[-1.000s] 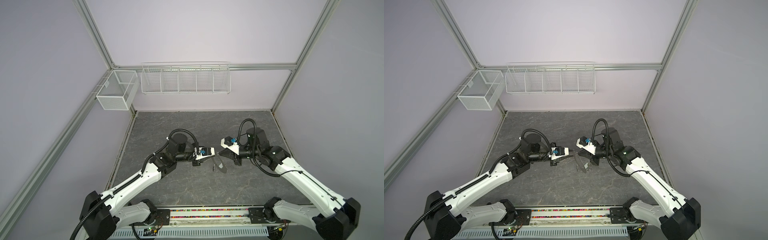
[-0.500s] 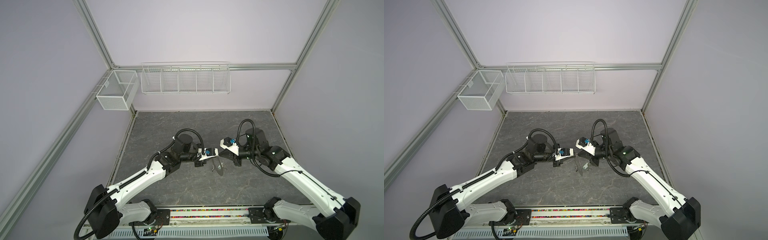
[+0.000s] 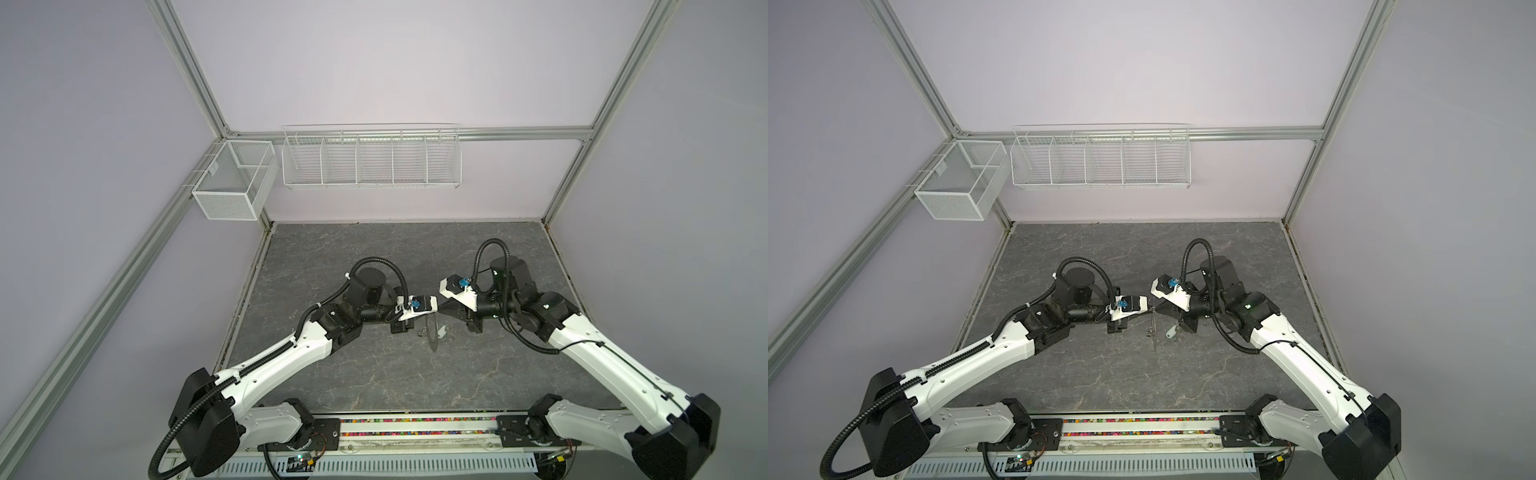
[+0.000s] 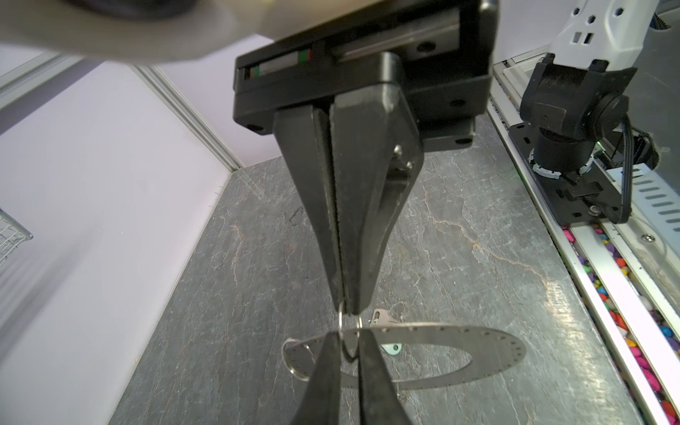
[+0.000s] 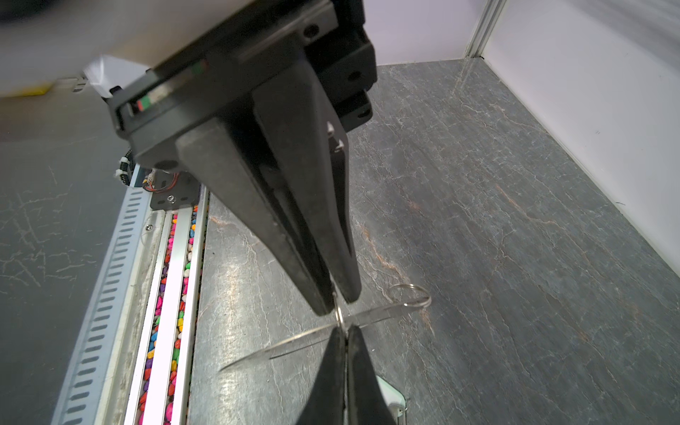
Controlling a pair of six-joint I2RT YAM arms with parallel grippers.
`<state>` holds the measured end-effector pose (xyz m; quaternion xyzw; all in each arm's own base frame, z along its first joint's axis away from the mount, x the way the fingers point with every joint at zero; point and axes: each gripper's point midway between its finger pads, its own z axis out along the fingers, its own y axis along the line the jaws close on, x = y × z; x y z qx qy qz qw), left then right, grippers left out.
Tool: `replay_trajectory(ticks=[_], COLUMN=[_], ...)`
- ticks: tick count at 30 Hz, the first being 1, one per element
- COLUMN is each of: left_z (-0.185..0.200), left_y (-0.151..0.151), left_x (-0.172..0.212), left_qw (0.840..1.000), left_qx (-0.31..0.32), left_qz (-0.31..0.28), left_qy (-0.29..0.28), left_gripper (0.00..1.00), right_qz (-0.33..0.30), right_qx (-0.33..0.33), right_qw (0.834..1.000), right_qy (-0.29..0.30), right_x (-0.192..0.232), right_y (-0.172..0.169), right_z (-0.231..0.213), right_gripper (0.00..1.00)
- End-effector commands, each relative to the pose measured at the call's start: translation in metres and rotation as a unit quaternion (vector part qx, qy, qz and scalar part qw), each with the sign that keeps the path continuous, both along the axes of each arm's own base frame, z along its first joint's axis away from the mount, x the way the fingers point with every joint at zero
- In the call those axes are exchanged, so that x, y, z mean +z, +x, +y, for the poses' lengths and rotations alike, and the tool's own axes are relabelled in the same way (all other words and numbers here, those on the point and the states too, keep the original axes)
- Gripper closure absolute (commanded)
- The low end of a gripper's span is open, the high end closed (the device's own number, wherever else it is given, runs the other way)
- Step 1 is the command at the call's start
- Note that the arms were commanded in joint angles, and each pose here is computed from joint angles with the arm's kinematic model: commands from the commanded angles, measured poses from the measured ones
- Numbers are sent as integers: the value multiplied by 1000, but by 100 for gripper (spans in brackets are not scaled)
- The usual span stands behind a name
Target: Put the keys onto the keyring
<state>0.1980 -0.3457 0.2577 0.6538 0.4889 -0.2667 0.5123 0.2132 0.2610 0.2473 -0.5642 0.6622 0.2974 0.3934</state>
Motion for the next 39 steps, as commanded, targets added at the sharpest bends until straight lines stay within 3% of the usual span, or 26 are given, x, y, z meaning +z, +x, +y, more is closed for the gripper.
replay_trajectory(ticks=[1,15,19,21,26,28,31,35,39], left_z=[-6,-6,-7,-8,0,6,17,31,36], left_y=[0,1,2,2,7,11,19,27,30], left_x=[15,1,3,3,0,0,1,-2,-7], left_qw=[1000,1000,1000,1000,1000,1000,999,997,996], left_qx=[-11,-9,-11,-11,13,25,49,73,83], left_qz=[-7,3,0,1,1,5,9,6,3], left_qy=[-16,9,7,7,5,0,-17,-23,-23], left_gripper=[88,89,100,100,100,100,100,100,100], right_qz=[-21,-29,-29,-25,19,42,80,143,196], right_qx=[17,17,18,13,-62,-102,-219,-378,-444], right_qw=[1000,999,999,1000,998,994,972,914,872], right_qy=[9,13,14,13,8,12,5,-36,-62], right_x=[10,13,13,12,-1,-5,-20,-62,-109], right_y=[0,0,0,1,16,20,35,44,41], right_z=[6,6,6,6,-5,-12,-35,-79,-97], right_gripper=[93,93,93,92,60,54,45,47,51])
